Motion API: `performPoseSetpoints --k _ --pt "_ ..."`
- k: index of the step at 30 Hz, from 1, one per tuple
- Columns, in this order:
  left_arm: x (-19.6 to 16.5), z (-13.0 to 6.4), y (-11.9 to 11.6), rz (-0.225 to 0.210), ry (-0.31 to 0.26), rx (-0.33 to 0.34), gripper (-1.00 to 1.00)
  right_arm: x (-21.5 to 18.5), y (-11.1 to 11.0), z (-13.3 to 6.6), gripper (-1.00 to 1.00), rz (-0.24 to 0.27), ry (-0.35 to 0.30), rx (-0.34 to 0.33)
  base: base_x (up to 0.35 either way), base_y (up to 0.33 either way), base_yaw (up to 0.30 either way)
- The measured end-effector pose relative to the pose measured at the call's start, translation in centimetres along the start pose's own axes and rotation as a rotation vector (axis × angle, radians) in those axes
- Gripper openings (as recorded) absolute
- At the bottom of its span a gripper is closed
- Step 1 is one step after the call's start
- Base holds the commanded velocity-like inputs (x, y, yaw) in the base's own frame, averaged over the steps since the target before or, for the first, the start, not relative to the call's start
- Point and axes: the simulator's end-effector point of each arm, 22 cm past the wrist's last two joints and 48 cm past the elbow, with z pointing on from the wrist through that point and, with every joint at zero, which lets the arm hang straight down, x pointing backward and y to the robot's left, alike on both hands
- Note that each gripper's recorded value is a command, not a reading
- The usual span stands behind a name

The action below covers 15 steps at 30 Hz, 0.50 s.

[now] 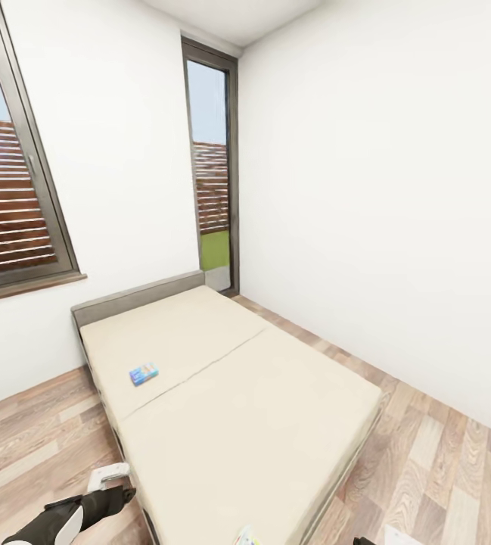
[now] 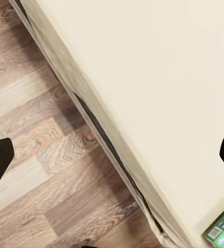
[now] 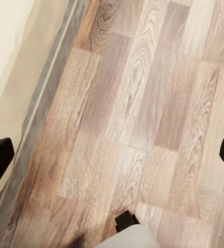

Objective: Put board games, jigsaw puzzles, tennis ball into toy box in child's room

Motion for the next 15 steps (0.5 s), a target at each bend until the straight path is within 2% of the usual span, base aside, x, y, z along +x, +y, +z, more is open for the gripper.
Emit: performPoseSetpoints --k 12,15 --pt "0.01 0.00 0.00 0.001 0.000 0.000 1.00 0.00 0.00 0.00 1.00 0.000 0.000 0.000 0.000 -0.266 0.008" --pt "0.01 0.00 0.01 0.001 0.000 0.000 1.00 0.01 0.03 -0.01 1.00 0.000 0.000 0.000 0.000 -0.296 0.118"
